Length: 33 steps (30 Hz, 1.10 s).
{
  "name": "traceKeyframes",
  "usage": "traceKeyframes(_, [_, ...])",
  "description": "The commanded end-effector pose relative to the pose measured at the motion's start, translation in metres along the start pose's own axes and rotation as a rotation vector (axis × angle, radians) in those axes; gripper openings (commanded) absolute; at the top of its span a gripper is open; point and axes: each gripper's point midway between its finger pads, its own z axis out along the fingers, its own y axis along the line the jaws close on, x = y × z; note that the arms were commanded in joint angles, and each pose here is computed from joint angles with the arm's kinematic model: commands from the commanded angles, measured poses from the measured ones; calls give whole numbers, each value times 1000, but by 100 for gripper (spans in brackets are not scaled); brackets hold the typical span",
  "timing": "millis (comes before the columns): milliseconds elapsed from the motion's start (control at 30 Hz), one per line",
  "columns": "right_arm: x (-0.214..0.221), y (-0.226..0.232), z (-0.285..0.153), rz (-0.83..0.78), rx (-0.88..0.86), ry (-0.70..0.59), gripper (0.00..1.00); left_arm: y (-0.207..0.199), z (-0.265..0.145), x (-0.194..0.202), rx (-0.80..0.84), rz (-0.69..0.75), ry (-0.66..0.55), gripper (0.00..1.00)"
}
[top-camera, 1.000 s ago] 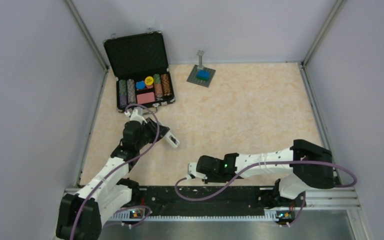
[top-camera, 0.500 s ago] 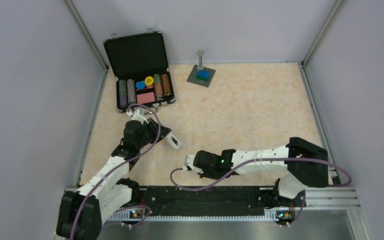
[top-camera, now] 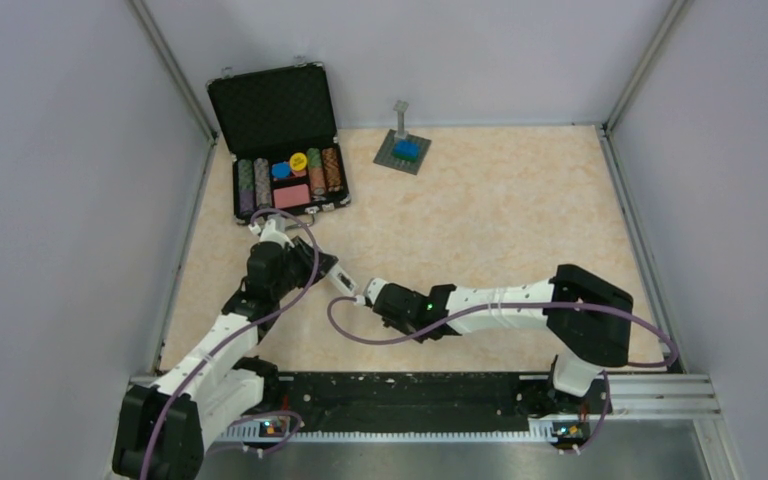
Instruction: Load the batteries into the remote control
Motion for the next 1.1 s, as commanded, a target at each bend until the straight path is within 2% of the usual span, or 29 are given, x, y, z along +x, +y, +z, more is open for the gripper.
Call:
traceKeyframes(0, [-5,-5,-2,77,17,2,32,-20,-3,-25,49,30,-78,0])
traceKeyframes(33, [-6,-5,-4,81,14,2,42,-19,-3,-25,49,29,-77,0])
traceKeyframes(100, [-7,-6,-10,89,8,3,52,-19,-3,-24,51,29,-76,0])
traceKeyframes(267, [-6,-5,-18,114,-31,13,59,-19,-3,-23,54,26,-75,0])
traceKeyframes(467, [10,-6,-19,135,-95,104,59,-19,-4,-22,56,24,-75,0])
traceKeyframes(600, [11,-6,-17,156,-137,117,58,-19,-4,-22,56,24,-73,0])
traceKeyframes(767, [13,1,-9,140,-192,143,53,-20,-4,-23,60,22,-76,0])
traceKeyframes(900, [18,6,-2,127,-211,168,45,-21,-5,-24,59,26,-77,0])
traceKeyframes(1067, [20,10,-1,124,-234,181,45,-19,-6,-23,54,29,-76,0])
